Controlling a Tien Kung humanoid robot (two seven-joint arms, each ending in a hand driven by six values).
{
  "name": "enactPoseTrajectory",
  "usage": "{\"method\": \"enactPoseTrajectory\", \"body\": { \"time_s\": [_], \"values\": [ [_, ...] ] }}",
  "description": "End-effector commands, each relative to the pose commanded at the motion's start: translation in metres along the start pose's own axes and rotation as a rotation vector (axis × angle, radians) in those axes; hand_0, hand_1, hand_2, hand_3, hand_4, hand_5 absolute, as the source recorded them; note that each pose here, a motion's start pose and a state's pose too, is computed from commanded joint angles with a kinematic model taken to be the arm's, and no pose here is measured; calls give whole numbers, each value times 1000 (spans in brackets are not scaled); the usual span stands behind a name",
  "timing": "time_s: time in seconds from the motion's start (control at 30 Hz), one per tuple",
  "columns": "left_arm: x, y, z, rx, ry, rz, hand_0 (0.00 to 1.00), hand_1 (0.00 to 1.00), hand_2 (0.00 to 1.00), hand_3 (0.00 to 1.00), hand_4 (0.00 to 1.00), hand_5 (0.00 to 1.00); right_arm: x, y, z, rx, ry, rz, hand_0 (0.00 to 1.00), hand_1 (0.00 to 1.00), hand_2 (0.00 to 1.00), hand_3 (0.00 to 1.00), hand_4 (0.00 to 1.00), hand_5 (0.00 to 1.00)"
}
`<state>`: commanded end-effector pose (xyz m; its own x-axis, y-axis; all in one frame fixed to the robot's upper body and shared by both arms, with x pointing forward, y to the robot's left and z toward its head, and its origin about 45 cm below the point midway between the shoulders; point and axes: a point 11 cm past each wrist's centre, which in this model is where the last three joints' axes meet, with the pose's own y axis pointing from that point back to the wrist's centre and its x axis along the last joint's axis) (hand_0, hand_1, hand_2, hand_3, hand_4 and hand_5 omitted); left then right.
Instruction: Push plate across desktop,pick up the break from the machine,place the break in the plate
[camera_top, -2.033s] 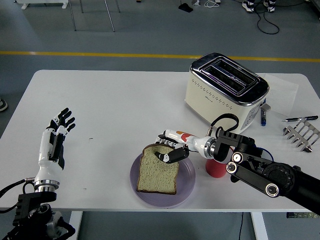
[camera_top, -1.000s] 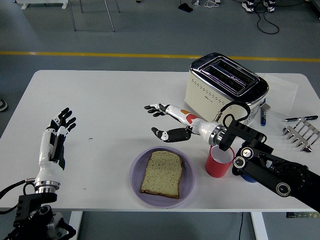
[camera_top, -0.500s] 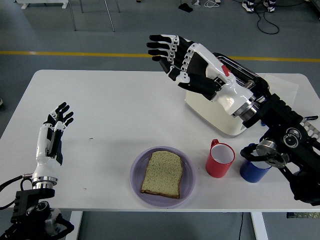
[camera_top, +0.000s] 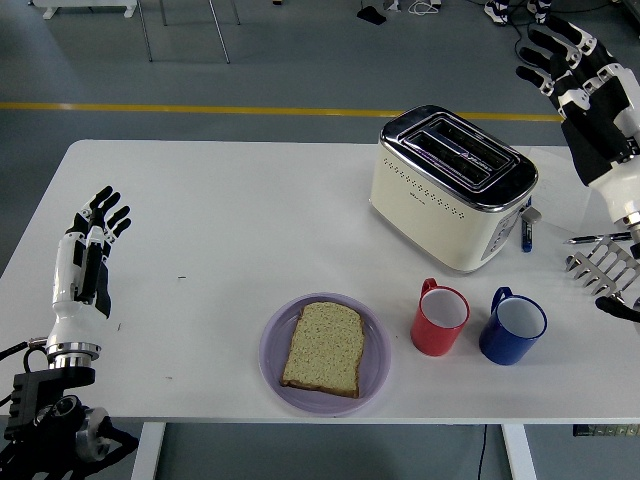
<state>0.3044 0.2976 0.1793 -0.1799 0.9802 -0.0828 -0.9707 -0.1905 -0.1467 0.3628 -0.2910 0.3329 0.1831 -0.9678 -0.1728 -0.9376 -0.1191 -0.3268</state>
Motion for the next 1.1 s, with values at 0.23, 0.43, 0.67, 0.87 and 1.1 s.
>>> {"method": "enactPoseTrajectory", "body": {
  "time_s": [0.23, 0.43, 0.67, 0.87, 1.1],
  "values": [
    [-3, -1, 4, -2, -8, -21, 800, 837, 887, 839, 464, 831, 44, 44, 32, -92, -3, 162, 818, 778, 795, 809, 510, 335],
    [-5, -3, 6, -1, -18, -32, 804, 839, 888, 841, 462, 829, 61, 57, 37, -113, 9, 215, 819, 778, 797, 815, 501, 347],
    [-10, -3, 3, 11, -23, -49, 807, 843, 889, 843, 467, 832, 70, 60, 40, -124, 11, 245, 820, 780, 799, 813, 497, 371],
    [-14, -2, 0, 19, -19, -56, 808, 842, 889, 843, 482, 839, 78, 61, 36, -113, 15, 274, 820, 780, 798, 815, 497, 374],
    [-11, -4, 1, 16, -14, -38, 809, 846, 890, 842, 495, 851, 79, 59, 32, -98, 12, 279, 820, 781, 800, 820, 497, 375]
  ]
}}
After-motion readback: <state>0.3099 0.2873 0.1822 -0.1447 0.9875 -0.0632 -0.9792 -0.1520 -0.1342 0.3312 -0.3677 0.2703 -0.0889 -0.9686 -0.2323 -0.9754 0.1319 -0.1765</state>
